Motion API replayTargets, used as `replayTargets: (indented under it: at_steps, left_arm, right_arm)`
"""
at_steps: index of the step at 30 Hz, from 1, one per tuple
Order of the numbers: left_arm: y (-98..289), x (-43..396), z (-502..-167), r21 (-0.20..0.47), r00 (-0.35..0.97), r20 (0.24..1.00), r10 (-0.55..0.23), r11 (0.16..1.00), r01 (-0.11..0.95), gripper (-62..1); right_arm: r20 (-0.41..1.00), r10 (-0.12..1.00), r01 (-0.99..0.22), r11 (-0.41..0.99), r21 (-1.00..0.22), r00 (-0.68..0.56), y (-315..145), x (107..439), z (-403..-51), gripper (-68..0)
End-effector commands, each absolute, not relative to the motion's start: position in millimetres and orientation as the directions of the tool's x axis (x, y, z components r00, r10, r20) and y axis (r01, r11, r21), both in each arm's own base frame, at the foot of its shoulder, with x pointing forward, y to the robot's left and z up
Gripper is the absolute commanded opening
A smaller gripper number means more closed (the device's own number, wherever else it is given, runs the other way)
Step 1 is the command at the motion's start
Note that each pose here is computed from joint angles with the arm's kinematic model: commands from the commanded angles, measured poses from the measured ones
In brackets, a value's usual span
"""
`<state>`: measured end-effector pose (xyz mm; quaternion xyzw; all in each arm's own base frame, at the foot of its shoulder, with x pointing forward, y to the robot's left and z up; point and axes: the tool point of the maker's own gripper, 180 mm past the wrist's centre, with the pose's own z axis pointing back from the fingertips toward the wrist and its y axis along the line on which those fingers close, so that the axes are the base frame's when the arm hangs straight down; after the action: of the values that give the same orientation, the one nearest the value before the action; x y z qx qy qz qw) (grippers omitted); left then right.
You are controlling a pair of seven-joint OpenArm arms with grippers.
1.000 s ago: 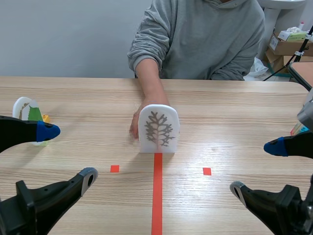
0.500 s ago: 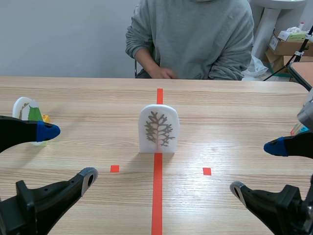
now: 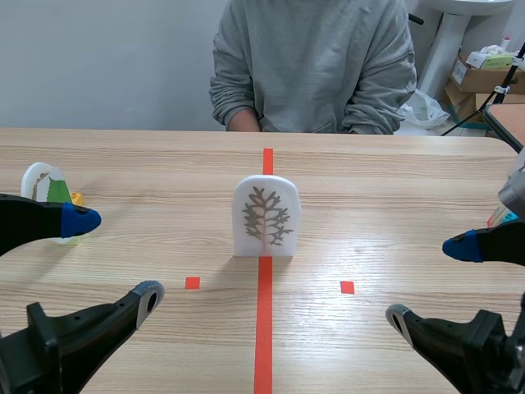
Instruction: Do the leaf sorting experiment
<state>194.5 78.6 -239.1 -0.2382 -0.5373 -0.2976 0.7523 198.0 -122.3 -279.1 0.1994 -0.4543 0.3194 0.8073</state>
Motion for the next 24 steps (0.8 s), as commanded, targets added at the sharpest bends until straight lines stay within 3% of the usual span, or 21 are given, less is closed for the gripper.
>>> replayTargets:
  at_steps: [1,24]
  left_arm:
    - [76.0,193.3,-235.2,-0.048,0.239,0.956,-0.173,0.707,0.705,1.4]
    - [76.0,193.3,-235.1,-0.049,0.239,0.956,-0.172,0.707,0.705,1.4]
  right_arm:
    - [0.867,0.337,-0.700,0.714,0.019,0.368,-124.9,200.3,-274.2,-0.8]
    - [0.859,0.352,-0.701,0.713,0.011,0.371,-126.2,199.8,-276.5,-0.8]
